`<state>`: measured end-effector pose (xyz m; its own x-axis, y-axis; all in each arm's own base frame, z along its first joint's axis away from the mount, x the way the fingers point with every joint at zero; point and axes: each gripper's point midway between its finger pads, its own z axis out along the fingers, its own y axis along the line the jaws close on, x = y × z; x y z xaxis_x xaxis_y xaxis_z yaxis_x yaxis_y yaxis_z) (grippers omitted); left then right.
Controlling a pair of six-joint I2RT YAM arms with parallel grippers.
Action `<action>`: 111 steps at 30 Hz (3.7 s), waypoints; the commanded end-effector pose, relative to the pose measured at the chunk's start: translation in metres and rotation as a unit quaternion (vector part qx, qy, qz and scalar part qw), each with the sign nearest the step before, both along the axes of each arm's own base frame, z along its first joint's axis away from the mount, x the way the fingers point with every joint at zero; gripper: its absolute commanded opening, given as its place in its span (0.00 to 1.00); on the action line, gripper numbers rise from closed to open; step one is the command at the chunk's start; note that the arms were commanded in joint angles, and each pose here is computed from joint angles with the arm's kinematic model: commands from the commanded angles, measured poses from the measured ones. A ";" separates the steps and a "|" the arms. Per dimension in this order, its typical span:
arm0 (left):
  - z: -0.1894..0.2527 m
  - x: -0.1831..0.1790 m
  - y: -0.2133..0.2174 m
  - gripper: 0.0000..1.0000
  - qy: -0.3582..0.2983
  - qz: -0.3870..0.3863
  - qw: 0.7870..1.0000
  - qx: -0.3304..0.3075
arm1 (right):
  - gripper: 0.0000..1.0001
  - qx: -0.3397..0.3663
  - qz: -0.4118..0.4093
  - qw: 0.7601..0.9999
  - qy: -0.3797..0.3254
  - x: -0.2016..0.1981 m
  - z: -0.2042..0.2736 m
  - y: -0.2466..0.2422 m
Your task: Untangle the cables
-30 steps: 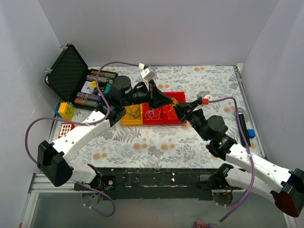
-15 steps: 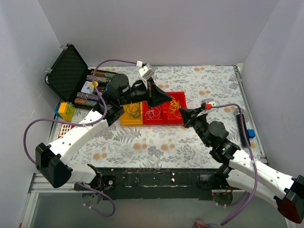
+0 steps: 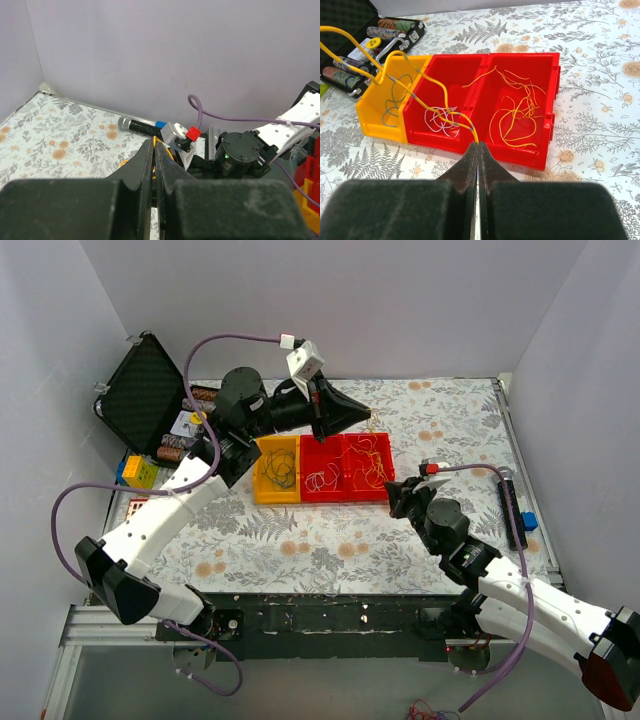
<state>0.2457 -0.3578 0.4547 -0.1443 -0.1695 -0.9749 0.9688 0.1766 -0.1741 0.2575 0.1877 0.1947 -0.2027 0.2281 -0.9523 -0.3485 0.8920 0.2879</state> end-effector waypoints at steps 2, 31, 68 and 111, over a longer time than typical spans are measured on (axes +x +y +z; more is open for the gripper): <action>0.032 0.005 0.001 0.00 -0.064 0.013 0.998 -0.018 | 0.01 -0.007 -0.030 0.999 0.019 0.003 -0.013 -0.012; -0.166 0.095 -0.031 0.00 -0.006 0.091 0.984 0.155 | 0.52 0.058 -0.101 0.993 -0.035 -0.004 0.060 -0.057; -0.335 0.174 -0.065 0.41 -0.075 0.174 0.909 0.372 | 0.52 0.042 -0.088 0.995 -0.036 -0.004 0.067 -0.053; -0.222 0.050 0.135 0.98 0.184 0.174 0.913 0.318 | 0.76 -0.186 0.449 0.845 0.222 -0.171 -0.106 0.127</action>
<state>0.3138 -0.2326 0.2272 -0.4826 0.3568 -0.7999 0.7540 0.6340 -0.1722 0.0788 0.3028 0.0869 -0.5287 -0.4816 -0.6990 -0.8468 0.3564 0.3949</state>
